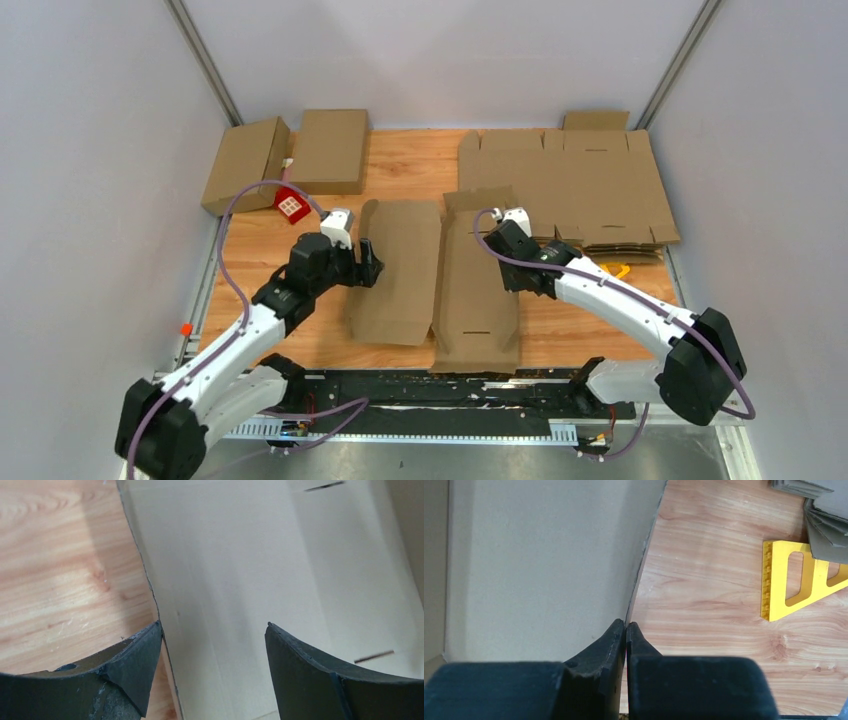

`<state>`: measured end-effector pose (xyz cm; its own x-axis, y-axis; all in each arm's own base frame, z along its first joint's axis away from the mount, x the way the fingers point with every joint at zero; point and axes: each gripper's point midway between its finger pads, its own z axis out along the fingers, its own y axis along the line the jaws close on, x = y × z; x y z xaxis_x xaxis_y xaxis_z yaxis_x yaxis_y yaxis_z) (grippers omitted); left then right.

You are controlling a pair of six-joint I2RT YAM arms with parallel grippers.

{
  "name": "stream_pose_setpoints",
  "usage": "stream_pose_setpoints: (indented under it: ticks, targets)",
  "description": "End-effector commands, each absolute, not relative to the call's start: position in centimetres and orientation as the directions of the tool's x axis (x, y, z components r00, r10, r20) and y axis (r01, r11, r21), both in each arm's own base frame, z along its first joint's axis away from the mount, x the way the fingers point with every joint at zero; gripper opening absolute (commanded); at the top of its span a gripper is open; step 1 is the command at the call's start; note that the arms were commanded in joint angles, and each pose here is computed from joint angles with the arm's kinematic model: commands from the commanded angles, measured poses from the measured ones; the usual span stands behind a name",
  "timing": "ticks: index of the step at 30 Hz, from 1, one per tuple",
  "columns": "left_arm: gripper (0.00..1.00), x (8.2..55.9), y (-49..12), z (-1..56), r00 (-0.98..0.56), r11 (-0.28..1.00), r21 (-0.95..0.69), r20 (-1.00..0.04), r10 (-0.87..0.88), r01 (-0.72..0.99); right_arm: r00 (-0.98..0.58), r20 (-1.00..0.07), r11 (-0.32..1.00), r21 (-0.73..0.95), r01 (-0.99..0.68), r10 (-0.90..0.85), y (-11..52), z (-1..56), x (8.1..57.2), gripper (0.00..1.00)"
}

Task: Fold the paper box

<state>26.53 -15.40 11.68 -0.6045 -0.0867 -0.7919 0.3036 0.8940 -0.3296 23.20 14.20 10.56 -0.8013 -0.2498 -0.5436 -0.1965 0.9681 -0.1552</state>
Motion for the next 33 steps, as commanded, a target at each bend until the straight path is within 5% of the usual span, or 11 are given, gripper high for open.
stream_pose_setpoints:
  ticks: [1, 8, 16, 19, 22, 27, 31, 33]
  targets:
    - [0.81, 24.9, -16.3, 15.1, -0.477, 0.9, -0.201, -0.879, 0.008, 0.386, -0.737, -0.655, 0.984, -0.061, -0.165, -0.164, 15.5, 12.4, 24.9, 0.04]
    - [0.79, 21.8, -19.2, 15.6, -0.481, 0.863, -0.217, -0.876, 0.034, 0.456, -0.736, -0.66, 0.987, -0.059, -0.15, -0.151, 15.0, 12.6, 25.0, 0.03]
    - [1.0, 24.0, -8.4, 16.8, -0.457, 0.985, -0.017, -0.884, -0.095, -0.172, -0.722, -0.685, 0.994, -0.092, -0.055, -0.103, 13.4, 13.1, 25.2, 0.03]
    - [1.0, 24.1, -8.8, 17.5, -0.454, 0.986, -0.038, -0.884, -0.111, -0.165, -0.719, -0.689, 0.995, -0.091, -0.036, -0.089, 13.2, 13.2, 25.3, 0.03]
    - [0.96, 23.8, -12.2, 17.9, -0.493, 0.995, -0.096, -0.868, -0.066, 0.035, -0.718, -0.692, 0.996, -0.089, -0.028, -0.082, 13.1, 13.2, 25.3, 0.03]
    - [0.67, 19.6, -20.4, 19.3, -0.504, 0.792, -0.283, -0.863, 0.036, 0.541, -0.721, -0.69, 0.997, -0.068, -0.031, -0.069, 13.6, 13.0, 25.4, 0.02]
    - [0.32, 15.1, -23.6, 17.9, -0.59, 0.596, -0.407, -0.794, 0.143, 0.692, -0.719, -0.691, 0.997, -0.064, -0.033, -0.068, 13.7, 13.0, 25.5, 0.02]
    - [0.23, 13.0, -24.7, 16.8, -0.6, 0.509, -0.44, -0.774, 0.203, 0.74, -0.718, -0.692, 0.997, -0.063, -0.037, -0.071, 13.8, 13.0, 25.5, 0.02]
